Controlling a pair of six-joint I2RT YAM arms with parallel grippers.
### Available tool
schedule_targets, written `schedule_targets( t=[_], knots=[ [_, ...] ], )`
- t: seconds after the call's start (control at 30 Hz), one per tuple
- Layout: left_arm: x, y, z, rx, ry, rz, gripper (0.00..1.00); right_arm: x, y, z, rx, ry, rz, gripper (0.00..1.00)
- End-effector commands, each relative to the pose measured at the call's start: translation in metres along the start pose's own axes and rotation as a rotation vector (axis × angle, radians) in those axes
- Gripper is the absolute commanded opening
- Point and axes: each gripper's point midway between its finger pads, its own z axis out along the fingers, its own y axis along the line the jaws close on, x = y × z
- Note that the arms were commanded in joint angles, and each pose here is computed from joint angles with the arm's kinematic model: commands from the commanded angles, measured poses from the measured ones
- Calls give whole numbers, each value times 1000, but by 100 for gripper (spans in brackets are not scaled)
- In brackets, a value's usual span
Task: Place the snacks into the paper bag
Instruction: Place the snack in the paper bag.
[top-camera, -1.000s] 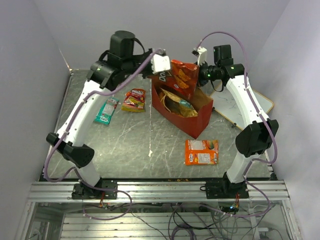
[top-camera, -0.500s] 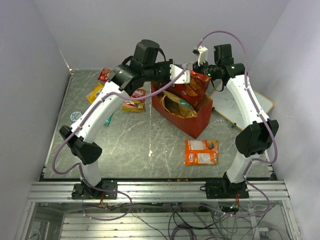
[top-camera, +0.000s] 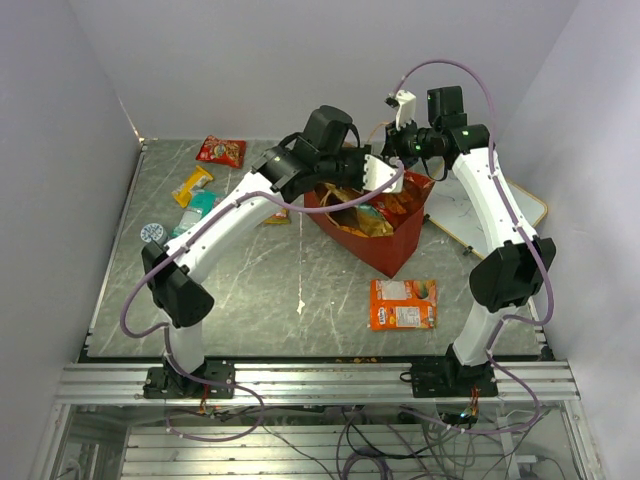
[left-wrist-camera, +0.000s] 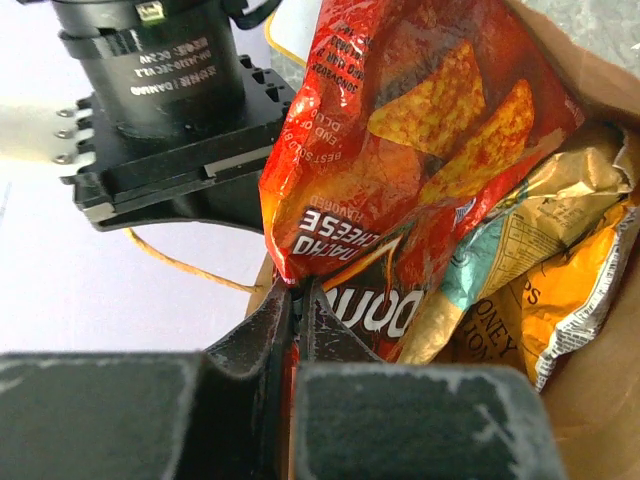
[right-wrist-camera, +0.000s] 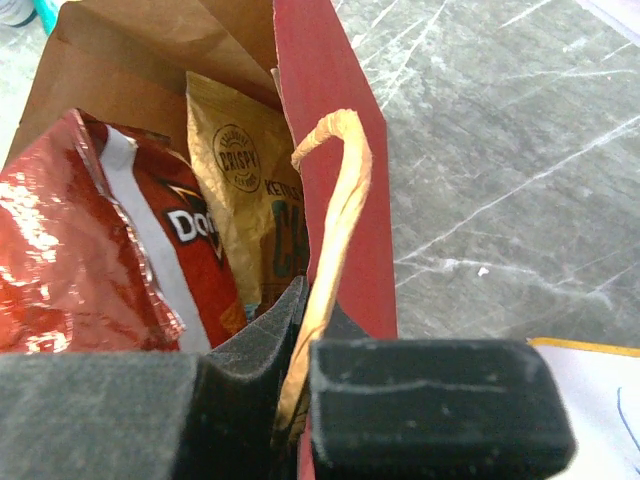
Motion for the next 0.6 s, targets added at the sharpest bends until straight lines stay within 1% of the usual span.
schedule_targets(
  t=[0.0,0.17,0.33,0.43,0.57],
  knots=[
    [-5,9,11,-50,-37,29,7,-16,0,-3,10,-32,-14,0],
    [7,3,21,-26,-20,77,7,-15,0,-3,8,-29,-13,0],
    [10,3,23,12,-38,134,7,-14,0,-2,12,-26,-12,0],
    [23,-2,25,37,-25,138,7,-13,-2,-3,20,-25,-14,0],
    [47,-25,30,101,3,125,7,-13,-4,-2,23,-23,-13,0]
  ],
)
